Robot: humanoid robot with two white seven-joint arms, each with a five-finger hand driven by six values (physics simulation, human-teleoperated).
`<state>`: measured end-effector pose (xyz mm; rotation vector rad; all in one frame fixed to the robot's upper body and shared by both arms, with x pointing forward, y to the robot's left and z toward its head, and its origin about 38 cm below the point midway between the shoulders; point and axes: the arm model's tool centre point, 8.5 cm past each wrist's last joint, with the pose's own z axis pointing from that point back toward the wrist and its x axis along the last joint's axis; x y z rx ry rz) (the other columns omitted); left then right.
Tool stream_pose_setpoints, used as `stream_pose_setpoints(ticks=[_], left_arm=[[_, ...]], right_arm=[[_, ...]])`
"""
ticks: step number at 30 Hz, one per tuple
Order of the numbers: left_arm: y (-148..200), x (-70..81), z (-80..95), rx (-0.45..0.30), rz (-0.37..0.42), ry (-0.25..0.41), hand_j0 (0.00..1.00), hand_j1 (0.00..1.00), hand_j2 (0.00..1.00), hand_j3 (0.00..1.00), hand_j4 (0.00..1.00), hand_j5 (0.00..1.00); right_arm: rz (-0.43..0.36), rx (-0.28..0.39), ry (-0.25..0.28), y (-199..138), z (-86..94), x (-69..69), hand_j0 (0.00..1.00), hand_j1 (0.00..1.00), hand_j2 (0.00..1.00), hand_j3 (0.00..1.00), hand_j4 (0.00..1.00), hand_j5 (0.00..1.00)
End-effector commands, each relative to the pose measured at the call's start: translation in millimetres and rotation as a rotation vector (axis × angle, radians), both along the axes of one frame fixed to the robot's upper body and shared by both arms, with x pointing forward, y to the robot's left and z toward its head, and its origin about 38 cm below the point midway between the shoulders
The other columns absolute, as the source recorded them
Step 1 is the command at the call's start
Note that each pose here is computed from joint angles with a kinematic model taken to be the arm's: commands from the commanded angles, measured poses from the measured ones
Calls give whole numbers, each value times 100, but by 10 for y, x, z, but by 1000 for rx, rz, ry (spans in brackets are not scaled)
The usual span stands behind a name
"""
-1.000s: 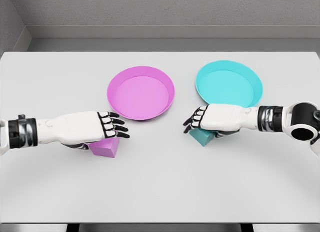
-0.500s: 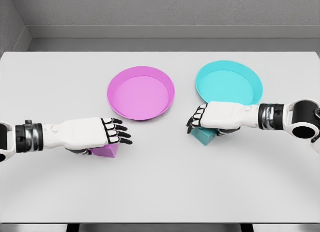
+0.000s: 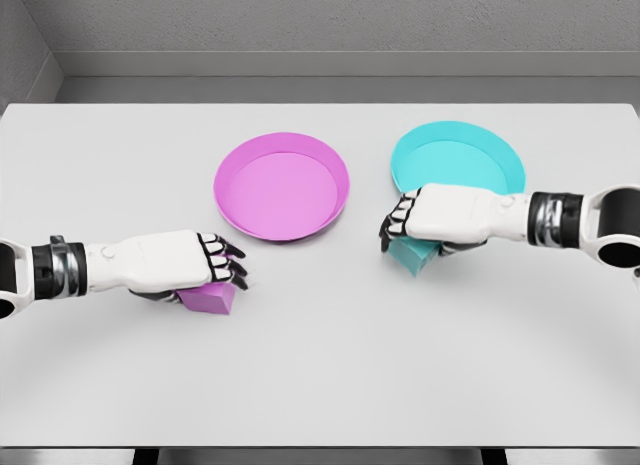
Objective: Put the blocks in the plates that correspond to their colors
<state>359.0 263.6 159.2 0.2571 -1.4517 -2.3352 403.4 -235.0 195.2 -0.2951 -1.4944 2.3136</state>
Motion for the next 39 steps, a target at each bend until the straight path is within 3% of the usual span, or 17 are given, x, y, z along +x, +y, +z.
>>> stream_pose_setpoints(ticks=[1, 10, 14, 21, 30, 39], left_arm=[[12, 4, -9, 10, 3, 4, 59, 59, 59, 59, 59, 59], [0, 17, 19, 6, 1, 6, 59, 59, 59, 59, 59, 59], [-40, 25, 53, -4, -7, -1, 59, 59, 59, 59, 59, 59], [-51, 59, 120, -10, -9, -16, 59, 59, 59, 59, 59, 59], [-85, 138, 257, -25, -12, -45, 59, 59, 59, 59, 59, 59], [-126, 217, 363, -33, -16, -76, 59, 59, 59, 59, 59, 59]], right_arm=[[-8, 13, -15, -21, 74, 15, 64, 64, 64, 64, 64, 64], [-34, 24, -44, -90, 179, 76, 63, 63, 63, 63, 63, 63], [-73, 21, -33, -185, 138, 152, 63, 63, 63, 63, 63, 63], [-148, 14, -23, -363, 124, 350, 63, 63, 63, 63, 63, 63], [-227, -1, -10, -589, 100, 508, 63, 63, 63, 63, 63, 63], [-288, 19, -5, -647, 128, 737, 63, 63, 63, 63, 63, 63]])
